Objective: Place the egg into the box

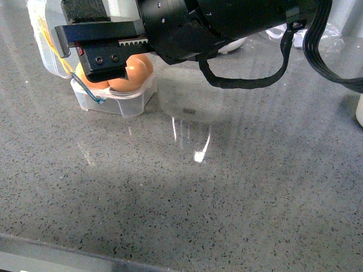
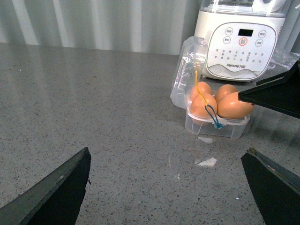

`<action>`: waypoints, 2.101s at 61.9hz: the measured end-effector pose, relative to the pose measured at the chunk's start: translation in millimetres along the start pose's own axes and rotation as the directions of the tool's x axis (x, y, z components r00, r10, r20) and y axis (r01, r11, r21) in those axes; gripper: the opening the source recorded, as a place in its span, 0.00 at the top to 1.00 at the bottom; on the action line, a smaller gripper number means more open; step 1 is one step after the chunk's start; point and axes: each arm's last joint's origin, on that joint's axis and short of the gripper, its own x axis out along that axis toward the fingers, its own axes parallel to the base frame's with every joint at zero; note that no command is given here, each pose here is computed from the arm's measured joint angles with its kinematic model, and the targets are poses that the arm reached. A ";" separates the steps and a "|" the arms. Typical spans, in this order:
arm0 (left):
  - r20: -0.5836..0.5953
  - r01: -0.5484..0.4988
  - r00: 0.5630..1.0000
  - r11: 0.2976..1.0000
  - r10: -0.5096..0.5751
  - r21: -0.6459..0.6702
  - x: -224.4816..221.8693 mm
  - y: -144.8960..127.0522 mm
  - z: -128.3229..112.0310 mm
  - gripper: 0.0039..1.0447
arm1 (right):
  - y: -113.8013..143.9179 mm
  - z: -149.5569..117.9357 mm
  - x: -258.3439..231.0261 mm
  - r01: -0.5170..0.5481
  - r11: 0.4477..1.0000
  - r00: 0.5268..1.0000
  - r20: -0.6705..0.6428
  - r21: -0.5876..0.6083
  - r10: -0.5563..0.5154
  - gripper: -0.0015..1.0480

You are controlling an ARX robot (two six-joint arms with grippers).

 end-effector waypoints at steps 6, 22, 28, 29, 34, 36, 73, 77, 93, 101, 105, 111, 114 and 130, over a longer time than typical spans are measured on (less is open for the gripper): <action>0.000 0.000 1.000 1.000 0.000 0.000 0.0 0.0 0.0 0.06 | -1.3 0.6 -0.2 0.010 1.000 1.000 0.007 -0.003 -0.010 0.05; 0.000 0.000 1.000 1.000 0.000 0.000 0.0 0.0 0.0 0.06 | -20.9 9.5 -15.0 0.079 0.997 0.995 0.064 0.021 -0.080 0.07; 0.000 0.000 1.000 1.000 0.000 0.000 0.0 0.0 0.0 0.06 | -31.3 11.7 -27.4 0.125 0.992 0.988 0.091 0.034 -0.127 0.07; 0.000 0.000 1.000 1.000 0.000 0.000 0.0 0.0 0.0 0.06 | -32.9 11.6 -29.0 0.133 0.991 0.986 0.094 0.036 -0.136 0.07; 0.000 0.000 1.000 1.000 0.000 0.000 0.0 0.0 0.0 0.06 | -47.2 8.7 -46.3 0.208 0.976 0.970 0.117 0.057 -0.214 0.07; 0.000 0.000 1.000 1.000 0.000 0.000 0.0 0.0 0.0 0.06 | -52.7 6.0 -53.1 0.233 0.970 0.963 0.122 0.066 -0.240 0.07; 0.000 0.000 1.000 1.000 0.000 0.000 0.0 0.0 0.0 0.06 | -32.2 -66.0 -297.4 0.591 0.758 0.662 0.369 0.277 -0.652 0.07; 0.000 0.000 1.000 1.000 0.000 0.000 0.0 0.0 0.0 0.06 | -21.5 -68.9 -320.0 0.619 0.731 0.625 0.383 0.287 -0.680 0.12; 0.000 0.000 1.000 1.000 0.000 0.000 0.0 0.0 0.0 0.06 | -14.8 -114.5 -317.9 0.670 0.693 0.607 0.340 0.269 -0.719 0.60; 0.000 0.000 1.000 1.000 0.000 0.000 0.0 0.0 0.0 0.06 | -15.8 -131.7 -310.4 0.671 0.692 0.604 0.346 0.266 -0.718 0.85; 0.000 0.000 1.000 1.000 0.000 0.000 0.0 0.0 0.0 0.06 | -16.1 -137.2 -307.9 0.671 0.692 0.602 0.348 0.266 -0.718 0.95; 0.000 0.000 1.000 1.000 0.000 0.000 0.0 0.0 0.0 0.06 | -17.2 -146.6 -303.2 0.672 0.692 0.605 0.344 0.264 -0.718 0.97; 0.000 0.000 1.000 1.000 0.000 0.000 0.0 0.0 0.0 0.06 | -17.6 -149.9 -301.5 0.672 0.692 0.606 0.342 0.264 -0.719 0.97; 0.000 0.000 1.000 1.000 0.000 0.000 0.0 0.0 0.0 0.06 | -18.7 -165.2 -294.4 0.672 0.692 0.606 0.342 0.264 -0.719 0.97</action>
